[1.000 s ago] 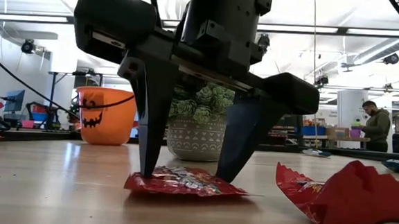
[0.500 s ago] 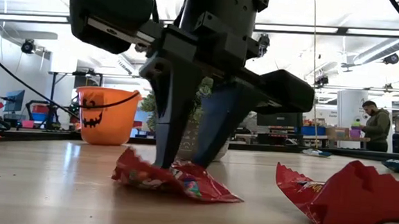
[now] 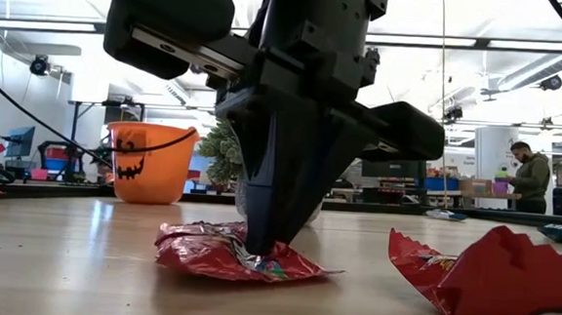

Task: Sort candy
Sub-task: Put the red candy into the orange bucket

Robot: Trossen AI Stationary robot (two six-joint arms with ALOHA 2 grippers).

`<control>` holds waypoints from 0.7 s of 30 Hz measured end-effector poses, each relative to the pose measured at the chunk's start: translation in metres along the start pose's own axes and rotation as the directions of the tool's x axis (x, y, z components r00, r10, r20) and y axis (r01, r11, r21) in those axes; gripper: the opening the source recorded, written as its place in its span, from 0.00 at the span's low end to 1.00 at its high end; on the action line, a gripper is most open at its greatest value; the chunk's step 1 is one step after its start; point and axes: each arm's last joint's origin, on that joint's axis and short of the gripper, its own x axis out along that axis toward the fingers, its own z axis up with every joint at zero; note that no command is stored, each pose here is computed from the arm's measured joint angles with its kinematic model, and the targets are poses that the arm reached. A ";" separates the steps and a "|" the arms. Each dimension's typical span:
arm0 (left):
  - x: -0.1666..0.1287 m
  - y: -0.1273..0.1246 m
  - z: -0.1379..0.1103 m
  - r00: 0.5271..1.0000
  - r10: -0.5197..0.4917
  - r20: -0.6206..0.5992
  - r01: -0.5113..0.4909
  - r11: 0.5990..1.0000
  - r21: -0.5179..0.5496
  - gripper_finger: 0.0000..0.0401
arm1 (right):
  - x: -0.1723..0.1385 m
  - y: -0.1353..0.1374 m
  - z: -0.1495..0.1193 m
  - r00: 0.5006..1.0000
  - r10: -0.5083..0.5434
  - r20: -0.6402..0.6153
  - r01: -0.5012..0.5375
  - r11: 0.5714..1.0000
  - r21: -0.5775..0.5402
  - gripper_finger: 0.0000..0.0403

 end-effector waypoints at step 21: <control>0.000 0.000 0.000 1.000 -0.001 -0.001 0.001 1.000 0.003 0.35 | -0.015 -0.002 0.010 1.000 0.017 0.008 -0.017 1.000 -0.015 0.30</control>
